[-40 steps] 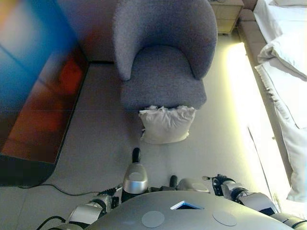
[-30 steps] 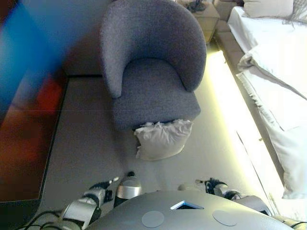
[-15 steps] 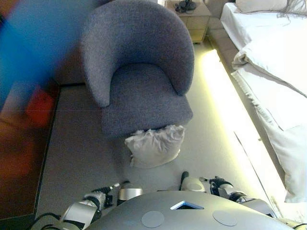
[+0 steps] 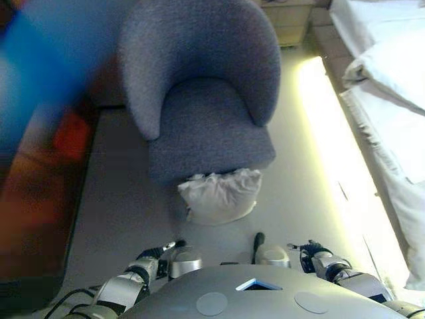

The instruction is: Pick up the cushion and take it to the sofa

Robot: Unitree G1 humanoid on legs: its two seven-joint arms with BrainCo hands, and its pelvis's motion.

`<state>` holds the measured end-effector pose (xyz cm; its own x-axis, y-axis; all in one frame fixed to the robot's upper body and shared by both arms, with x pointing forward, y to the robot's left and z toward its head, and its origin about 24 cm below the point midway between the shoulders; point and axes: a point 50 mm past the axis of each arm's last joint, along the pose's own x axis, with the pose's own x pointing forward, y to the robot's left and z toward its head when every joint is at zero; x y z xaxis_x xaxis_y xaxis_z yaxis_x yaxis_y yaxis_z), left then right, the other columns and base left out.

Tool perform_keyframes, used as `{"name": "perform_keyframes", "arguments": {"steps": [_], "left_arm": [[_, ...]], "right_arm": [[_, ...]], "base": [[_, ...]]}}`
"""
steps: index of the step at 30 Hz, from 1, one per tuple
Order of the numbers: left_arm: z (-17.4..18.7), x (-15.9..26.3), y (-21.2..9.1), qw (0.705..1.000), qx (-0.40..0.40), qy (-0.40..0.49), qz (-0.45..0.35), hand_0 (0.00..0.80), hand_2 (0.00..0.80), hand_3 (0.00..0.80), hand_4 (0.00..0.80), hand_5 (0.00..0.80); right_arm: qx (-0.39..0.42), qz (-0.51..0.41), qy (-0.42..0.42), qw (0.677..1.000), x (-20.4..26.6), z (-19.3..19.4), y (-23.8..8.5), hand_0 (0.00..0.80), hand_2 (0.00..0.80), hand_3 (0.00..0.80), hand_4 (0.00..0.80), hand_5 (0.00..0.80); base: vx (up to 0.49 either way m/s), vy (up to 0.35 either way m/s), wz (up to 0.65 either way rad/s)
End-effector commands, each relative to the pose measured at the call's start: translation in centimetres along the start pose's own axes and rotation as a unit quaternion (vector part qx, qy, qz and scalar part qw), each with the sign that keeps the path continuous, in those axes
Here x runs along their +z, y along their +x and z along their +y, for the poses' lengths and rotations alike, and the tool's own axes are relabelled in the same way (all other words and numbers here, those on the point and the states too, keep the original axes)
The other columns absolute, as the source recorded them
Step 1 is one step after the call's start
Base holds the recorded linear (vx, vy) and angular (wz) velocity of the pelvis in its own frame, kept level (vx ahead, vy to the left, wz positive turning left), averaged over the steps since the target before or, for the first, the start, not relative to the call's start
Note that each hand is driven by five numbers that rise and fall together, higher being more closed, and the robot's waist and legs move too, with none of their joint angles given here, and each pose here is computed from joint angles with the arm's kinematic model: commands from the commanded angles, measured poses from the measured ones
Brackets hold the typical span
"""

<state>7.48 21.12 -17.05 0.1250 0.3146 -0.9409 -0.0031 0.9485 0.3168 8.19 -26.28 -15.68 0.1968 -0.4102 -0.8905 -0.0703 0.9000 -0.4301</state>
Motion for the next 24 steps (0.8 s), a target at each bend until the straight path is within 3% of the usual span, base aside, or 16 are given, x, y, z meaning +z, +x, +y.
{"name": "perform_keyframes", "arguments": {"steps": [1,4,7,11,17,18,19,24], "left_arm": [[1.6,0.7,0.2,0.999,0.030,0.025,-0.017,0.000,0.000,0.000,0.000,0.000],[1.9,1.6,0.1,0.997,0.048,-0.001,-0.053,0.000,0.000,0.000,0.000,0.000],[3.0,7.0,-0.7,0.985,0.072,-0.043,-0.151,0.000,0.000,0.000,0.000,0.000],[4.8,15.1,-3.5,0.949,0.127,-0.094,-0.273,0.000,0.000,0.000,0.000,0.000],[7.5,21.6,-7.5,0.893,0.176,-0.120,-0.396,0.000,0.000,0.000,0.000,0.000],[8.9,22.2,-7.9,0.888,0.195,-0.127,-0.395,0.000,0.000,0.000,0.000,0.000],[8.7,22.4,-8.0,0.889,0.161,-0.147,-0.402,0.000,0.000,0.000,0.000,0.000],[5.7,23.0,-9.5,0.852,0.166,-0.157,-0.471,0.000,0.000,0.000,0.000,0.000]], "right_arm": [[-0.015,-0.056,0.027,0.998,3.2,0.1,-0.1,0.000,0.000,0.000,0.000,0.000],[-0.025,-0.100,0.015,0.995,4.5,-0.1,-0.3,0.000,0.000,0.000,0.000,0.000],[-0.054,-0.171,0.035,0.983,9.3,-0.5,-1.2,0.000,0.000,0.000,0.000,0.000],[-0.089,-0.267,0.078,0.956,16.5,-1.7,-3.6,0.000,0.000,0.000,0.000,0.000],[-0.136,-0.354,0.106,0.919,22.3,-3.9,-6.6,0.000,0.000,0.000,0.000,0.000],[-0.145,-0.366,0.111,0.913,23.0,-4.9,-7.0,0.000,0.000,0.000,0.000,0.000],[-0.153,-0.376,0.119,0.906,23.3,-5.7,-7.3,0.000,0.000,0.000,0.000,0.000],[-0.176,-0.437,0.150,0.869,24.7,-5.7,-9.0,0.000,0.000,0.000,0.000,0.000]], "base": [[0.230,0.177,0.38],[0.180,0.132,0.18],[-0.196,0.016,0.01],[-0.323,0.012,-0.04],[-0.143,-0.001,-0.01],[-0.098,0.001,0.01],[-0.076,-0.037,0.01],[-0.103,-0.105,0.00]]}}
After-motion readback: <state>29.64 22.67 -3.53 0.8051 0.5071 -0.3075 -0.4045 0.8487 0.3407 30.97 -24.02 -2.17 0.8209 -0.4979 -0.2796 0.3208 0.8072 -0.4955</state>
